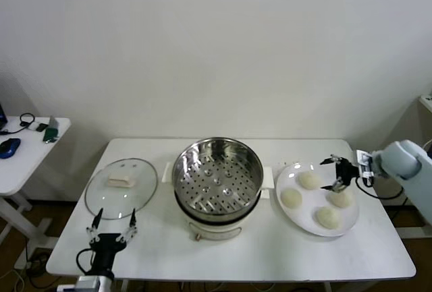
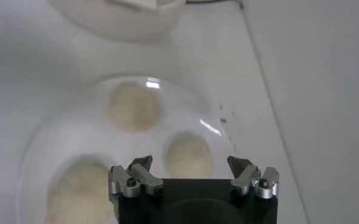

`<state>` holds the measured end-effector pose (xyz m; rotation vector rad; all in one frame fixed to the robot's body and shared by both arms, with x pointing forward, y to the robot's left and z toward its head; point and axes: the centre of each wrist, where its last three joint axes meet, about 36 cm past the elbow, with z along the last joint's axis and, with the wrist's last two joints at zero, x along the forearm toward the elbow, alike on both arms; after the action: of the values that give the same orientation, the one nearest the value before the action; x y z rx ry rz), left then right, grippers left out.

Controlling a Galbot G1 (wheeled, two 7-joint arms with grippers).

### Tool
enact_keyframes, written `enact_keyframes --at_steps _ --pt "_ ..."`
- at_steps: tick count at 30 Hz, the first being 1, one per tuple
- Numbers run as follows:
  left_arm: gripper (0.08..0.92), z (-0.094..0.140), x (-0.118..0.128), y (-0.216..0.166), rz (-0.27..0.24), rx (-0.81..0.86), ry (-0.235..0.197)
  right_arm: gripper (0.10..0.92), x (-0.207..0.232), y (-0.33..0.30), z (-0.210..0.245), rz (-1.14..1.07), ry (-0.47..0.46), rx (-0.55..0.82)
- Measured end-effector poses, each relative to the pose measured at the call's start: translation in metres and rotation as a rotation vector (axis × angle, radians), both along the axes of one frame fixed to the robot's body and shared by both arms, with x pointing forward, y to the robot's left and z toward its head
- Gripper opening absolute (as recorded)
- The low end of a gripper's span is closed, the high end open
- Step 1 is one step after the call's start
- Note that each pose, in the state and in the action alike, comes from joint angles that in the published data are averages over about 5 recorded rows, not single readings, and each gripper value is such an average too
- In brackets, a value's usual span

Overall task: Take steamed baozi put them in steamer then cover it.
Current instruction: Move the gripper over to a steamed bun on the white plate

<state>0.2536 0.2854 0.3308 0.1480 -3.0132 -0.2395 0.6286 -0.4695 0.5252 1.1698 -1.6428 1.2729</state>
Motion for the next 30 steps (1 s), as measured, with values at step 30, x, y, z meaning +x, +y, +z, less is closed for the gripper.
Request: enact_keyframes --at_steps 30 --pt "0.823 0.001 0.01 0.011 0.024 0.013 0.01 0.823 0.083 0.077 -0.056 0.061 0.199 -0.202"
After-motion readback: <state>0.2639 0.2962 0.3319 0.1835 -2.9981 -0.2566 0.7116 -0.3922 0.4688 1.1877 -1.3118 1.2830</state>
